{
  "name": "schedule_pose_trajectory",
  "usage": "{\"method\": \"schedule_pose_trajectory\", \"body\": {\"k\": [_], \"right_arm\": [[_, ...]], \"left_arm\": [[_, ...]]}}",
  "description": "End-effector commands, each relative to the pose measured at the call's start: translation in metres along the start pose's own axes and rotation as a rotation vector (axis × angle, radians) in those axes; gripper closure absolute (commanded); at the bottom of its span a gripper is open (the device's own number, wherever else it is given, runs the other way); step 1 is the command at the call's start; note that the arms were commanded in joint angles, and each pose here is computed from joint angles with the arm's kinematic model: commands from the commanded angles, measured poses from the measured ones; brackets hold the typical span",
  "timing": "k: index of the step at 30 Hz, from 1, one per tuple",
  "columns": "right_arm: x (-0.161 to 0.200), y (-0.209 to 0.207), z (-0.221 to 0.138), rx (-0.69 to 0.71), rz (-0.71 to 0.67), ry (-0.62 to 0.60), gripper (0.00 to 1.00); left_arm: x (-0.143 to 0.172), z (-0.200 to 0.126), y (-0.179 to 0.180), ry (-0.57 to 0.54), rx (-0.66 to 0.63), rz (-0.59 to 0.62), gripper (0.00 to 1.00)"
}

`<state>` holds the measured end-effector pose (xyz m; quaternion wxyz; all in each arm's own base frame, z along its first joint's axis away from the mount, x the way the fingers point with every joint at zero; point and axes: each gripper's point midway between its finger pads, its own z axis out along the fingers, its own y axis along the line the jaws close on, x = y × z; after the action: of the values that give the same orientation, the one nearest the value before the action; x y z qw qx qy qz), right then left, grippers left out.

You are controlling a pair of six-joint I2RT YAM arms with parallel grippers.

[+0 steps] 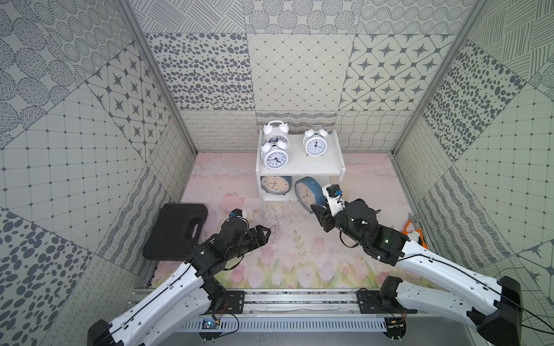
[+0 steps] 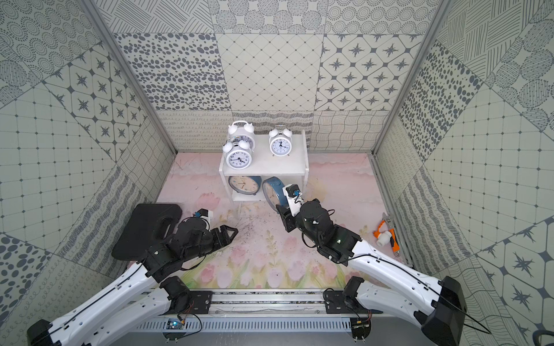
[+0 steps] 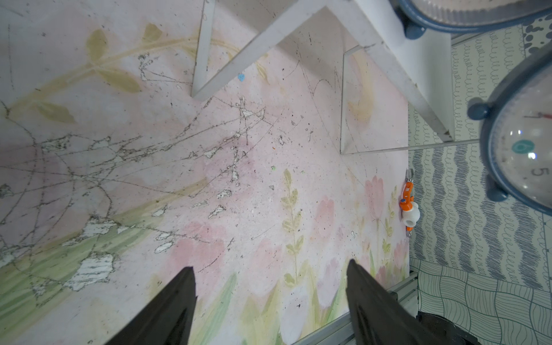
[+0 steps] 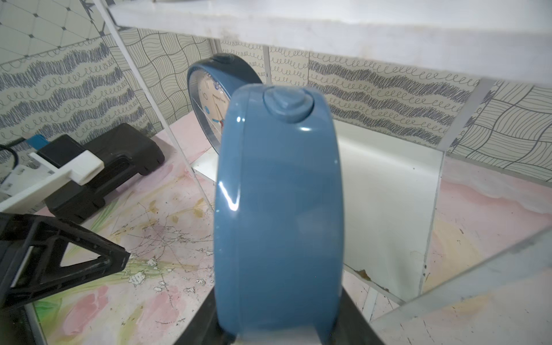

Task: Place the alarm clocks on the shelf by style
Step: Place the alarm on the shelf.

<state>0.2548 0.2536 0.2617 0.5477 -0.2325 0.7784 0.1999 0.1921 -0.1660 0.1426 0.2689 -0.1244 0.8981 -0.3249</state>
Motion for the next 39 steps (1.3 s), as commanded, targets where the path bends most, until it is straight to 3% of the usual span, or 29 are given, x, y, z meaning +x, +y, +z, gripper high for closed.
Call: {"method": "schedule_pose_trajectory", "body": {"k": [1, 26, 39], "right_arm": [[-0.031, 0.002, 0.004, 0.008, 0.003, -0.128, 0.78], [-0.021, -0.018, 0.033, 0.089, 0.021, -0.095, 0.74], [-0.013, -0.026, 0.048, 0.099, 0.031, -0.067, 0.63]], "left_arm": [[-0.007, -0.001, -0.016, -0.019, 0.061, 0.022, 0.18], [-0.006, 0.004, -0.02, 0.001, 0.062, 0.037, 0.19], [-0.004, 0.005, -0.016, 0.002, 0.058, 0.038, 0.21]]}}
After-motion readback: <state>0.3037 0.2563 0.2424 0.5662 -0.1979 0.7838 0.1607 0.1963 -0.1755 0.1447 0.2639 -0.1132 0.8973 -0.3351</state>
